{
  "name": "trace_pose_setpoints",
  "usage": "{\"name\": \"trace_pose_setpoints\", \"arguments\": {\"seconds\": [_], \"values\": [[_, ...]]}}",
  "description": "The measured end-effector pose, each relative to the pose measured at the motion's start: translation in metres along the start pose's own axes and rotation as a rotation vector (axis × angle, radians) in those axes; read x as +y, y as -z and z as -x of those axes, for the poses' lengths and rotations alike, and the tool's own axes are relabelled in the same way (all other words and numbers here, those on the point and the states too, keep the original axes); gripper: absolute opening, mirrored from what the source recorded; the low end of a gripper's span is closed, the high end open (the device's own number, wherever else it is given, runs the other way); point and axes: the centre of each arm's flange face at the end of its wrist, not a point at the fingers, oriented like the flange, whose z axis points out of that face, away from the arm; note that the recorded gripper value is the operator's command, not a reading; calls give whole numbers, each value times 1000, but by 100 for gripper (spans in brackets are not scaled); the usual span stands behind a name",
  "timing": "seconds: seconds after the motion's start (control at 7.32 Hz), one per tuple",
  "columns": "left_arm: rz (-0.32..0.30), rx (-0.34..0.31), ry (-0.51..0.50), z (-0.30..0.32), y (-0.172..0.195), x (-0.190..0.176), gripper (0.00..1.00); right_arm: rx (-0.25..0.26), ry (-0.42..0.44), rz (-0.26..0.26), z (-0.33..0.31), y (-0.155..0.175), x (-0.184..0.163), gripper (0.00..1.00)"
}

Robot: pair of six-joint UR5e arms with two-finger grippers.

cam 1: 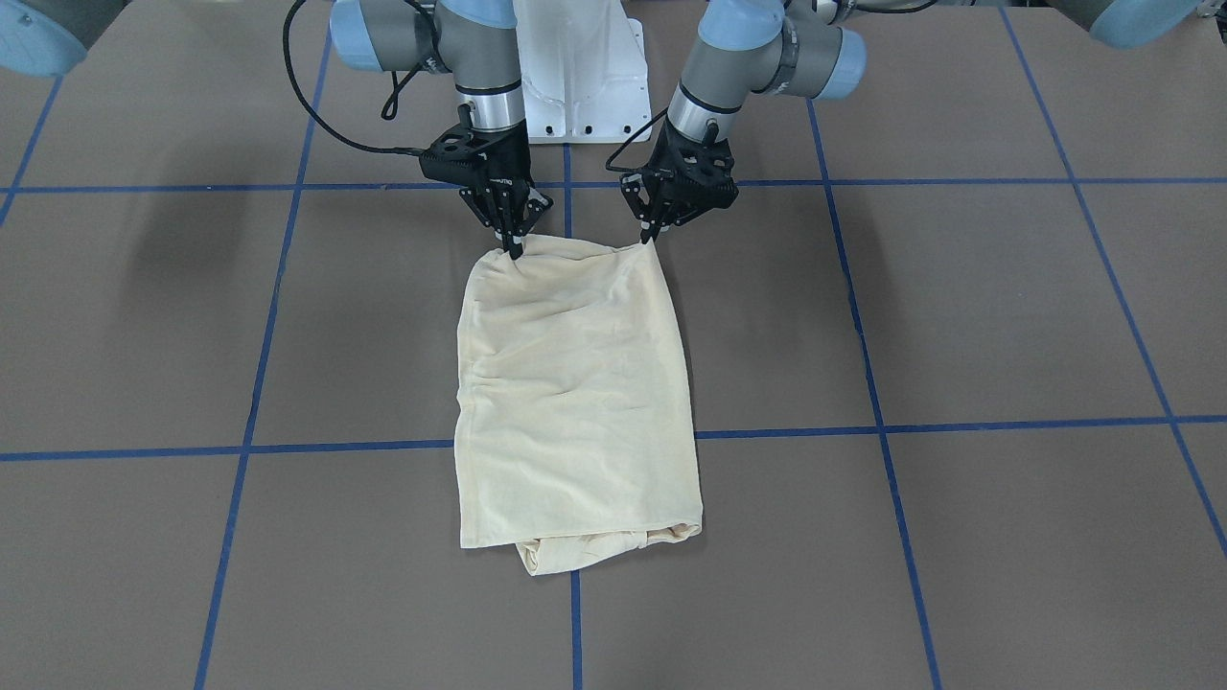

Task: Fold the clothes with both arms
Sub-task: 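Grasp the near edge with both grippers and fold it toward the far edge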

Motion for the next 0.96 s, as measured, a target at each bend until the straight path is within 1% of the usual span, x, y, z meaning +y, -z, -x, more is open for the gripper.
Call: {"name": "trace_pose_setpoints", "arguments": {"seconds": [0.27, 0.41, 0.55, 0.68, 0.82, 0.96], "values": [[20, 79, -3, -19, 55, 2, 0, -18, 37, 34, -6, 54, -8, 0], [36, 101, 3, -29, 91, 6, 0, -25, 56, 68, -10, 91, -3, 0], [70, 118, 23, -38, 127, 16, 0, -27, 78, 111, -17, 135, 5, 0], [105, 122, 43, -43, 150, 28, 0, -28, 94, 141, -24, 168, 7, 0], [125, 107, 51, -44, 157, 35, 0, -20, 108, 147, -27, 180, 7, 0], [131, 69, 52, -42, 145, 35, 0, 0, 121, 117, -19, 166, 4, 0]]}}
